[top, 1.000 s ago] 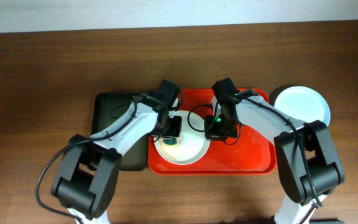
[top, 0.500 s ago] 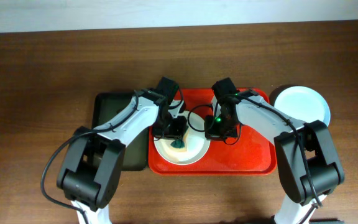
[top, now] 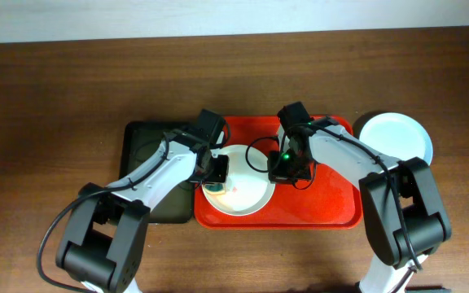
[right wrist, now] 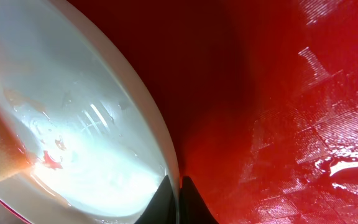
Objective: Clean dirty plates on tray and stack at the side
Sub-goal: 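Scrub the white plate with the sponge in the left gripper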
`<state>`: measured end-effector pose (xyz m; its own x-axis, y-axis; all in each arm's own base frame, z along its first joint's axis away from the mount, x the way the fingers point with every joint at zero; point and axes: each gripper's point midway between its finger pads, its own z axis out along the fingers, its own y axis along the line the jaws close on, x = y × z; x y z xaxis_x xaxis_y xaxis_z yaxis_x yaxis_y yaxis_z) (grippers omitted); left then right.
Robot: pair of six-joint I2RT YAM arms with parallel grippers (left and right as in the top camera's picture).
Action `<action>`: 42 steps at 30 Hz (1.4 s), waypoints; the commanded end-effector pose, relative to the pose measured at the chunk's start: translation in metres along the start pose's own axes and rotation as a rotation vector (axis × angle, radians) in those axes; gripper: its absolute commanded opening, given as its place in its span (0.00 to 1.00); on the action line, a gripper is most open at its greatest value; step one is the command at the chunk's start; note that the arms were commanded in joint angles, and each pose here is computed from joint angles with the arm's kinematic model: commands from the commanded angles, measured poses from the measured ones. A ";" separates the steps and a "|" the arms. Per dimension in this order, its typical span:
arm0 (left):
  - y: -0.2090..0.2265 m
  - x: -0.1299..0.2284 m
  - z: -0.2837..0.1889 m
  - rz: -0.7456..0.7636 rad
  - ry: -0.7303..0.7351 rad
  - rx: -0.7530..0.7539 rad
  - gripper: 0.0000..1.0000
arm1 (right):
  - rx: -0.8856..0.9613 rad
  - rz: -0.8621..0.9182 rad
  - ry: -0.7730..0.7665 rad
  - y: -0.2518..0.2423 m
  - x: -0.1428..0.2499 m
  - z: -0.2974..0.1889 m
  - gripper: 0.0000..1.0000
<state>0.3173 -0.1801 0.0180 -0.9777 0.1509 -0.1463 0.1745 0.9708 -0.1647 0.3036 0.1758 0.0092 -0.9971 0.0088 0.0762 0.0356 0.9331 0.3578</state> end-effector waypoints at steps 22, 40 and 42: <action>-0.002 -0.020 -0.009 -0.028 0.007 -0.005 0.00 | -0.081 -0.019 0.022 0.017 0.005 -0.002 0.04; -0.049 -0.013 -0.036 0.047 0.041 0.244 0.00 | 0.019 -0.084 -0.047 0.015 -0.002 0.008 0.04; -0.034 -0.027 -0.049 0.034 -0.028 0.184 0.00 | 0.019 -0.084 -0.048 0.015 -0.002 0.008 0.04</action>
<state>0.3053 -0.2151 0.0343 -0.9800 0.1947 -0.0420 0.1973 0.9195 -0.3400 0.3102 0.1880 0.0070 -0.9990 -0.0446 0.0032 -0.0408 0.9385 0.3428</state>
